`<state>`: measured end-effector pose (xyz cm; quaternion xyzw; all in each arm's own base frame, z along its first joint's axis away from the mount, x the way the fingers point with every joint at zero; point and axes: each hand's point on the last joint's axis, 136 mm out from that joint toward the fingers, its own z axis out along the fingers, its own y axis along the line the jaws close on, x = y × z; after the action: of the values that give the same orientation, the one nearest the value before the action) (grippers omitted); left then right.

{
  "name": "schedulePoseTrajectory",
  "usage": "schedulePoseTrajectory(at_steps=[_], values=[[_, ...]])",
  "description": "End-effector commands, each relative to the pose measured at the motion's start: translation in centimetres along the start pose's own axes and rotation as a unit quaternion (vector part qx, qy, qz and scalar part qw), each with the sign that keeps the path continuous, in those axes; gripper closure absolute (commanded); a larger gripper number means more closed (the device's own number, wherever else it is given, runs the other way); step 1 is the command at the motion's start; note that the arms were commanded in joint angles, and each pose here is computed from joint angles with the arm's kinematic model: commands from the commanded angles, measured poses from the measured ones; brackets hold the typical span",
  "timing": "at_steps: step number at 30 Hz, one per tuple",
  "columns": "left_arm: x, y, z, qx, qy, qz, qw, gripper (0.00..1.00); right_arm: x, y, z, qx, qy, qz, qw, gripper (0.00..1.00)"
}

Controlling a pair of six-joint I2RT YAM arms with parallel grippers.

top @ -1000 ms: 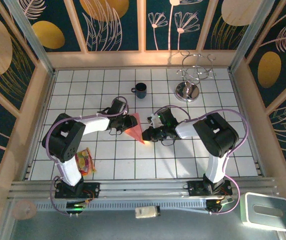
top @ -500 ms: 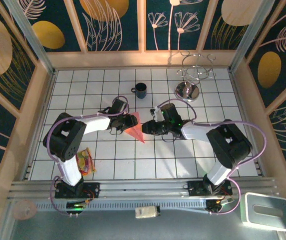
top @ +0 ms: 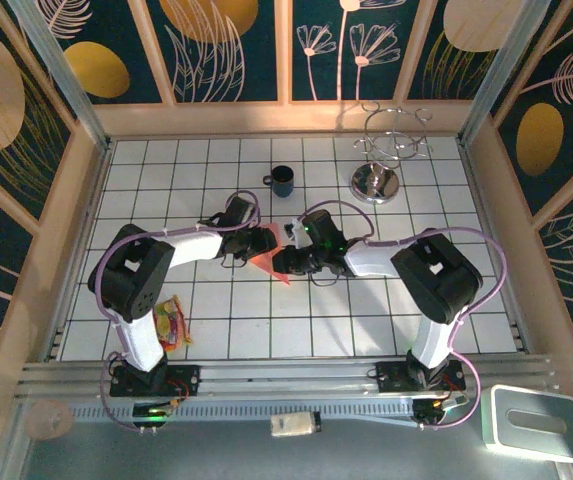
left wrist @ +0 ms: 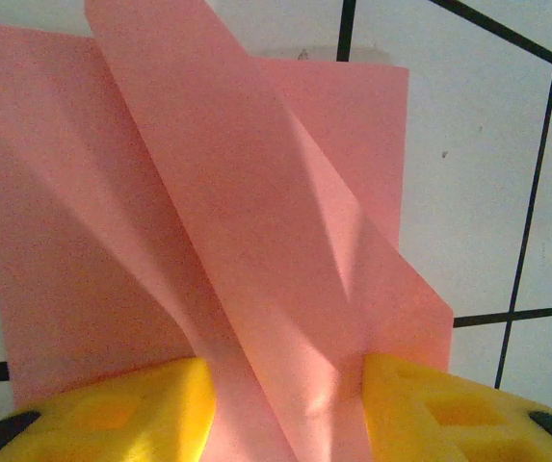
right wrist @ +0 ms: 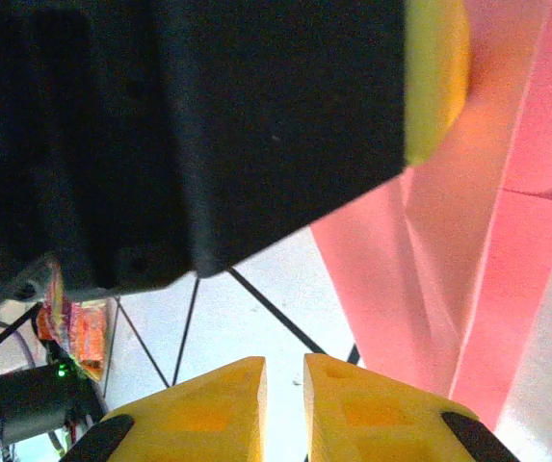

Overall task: Fold a paper plane with a square sheet of paper (pick it up from the middle)
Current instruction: Fourth fold the wing at the center of the table.

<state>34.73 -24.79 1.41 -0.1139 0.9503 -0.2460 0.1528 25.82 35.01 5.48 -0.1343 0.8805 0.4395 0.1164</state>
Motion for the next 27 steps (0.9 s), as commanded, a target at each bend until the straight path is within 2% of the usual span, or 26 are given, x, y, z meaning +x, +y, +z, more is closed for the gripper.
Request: schedulePoseTrajectory(at_steps=[1, 27], values=[[5.4, 10.2, 2.1, -0.172, 0.076, -0.015, 0.982, 0.52, -0.3, -0.6, 0.3, 0.016, -0.001, 0.004, 1.0, 0.82], [5.7, 10.8, 2.2, -0.184, 0.08, -0.016, 0.98, 0.55, 1.0, -3.4, 0.0, 0.056, 0.006, 0.025, 0.998, 0.83]])
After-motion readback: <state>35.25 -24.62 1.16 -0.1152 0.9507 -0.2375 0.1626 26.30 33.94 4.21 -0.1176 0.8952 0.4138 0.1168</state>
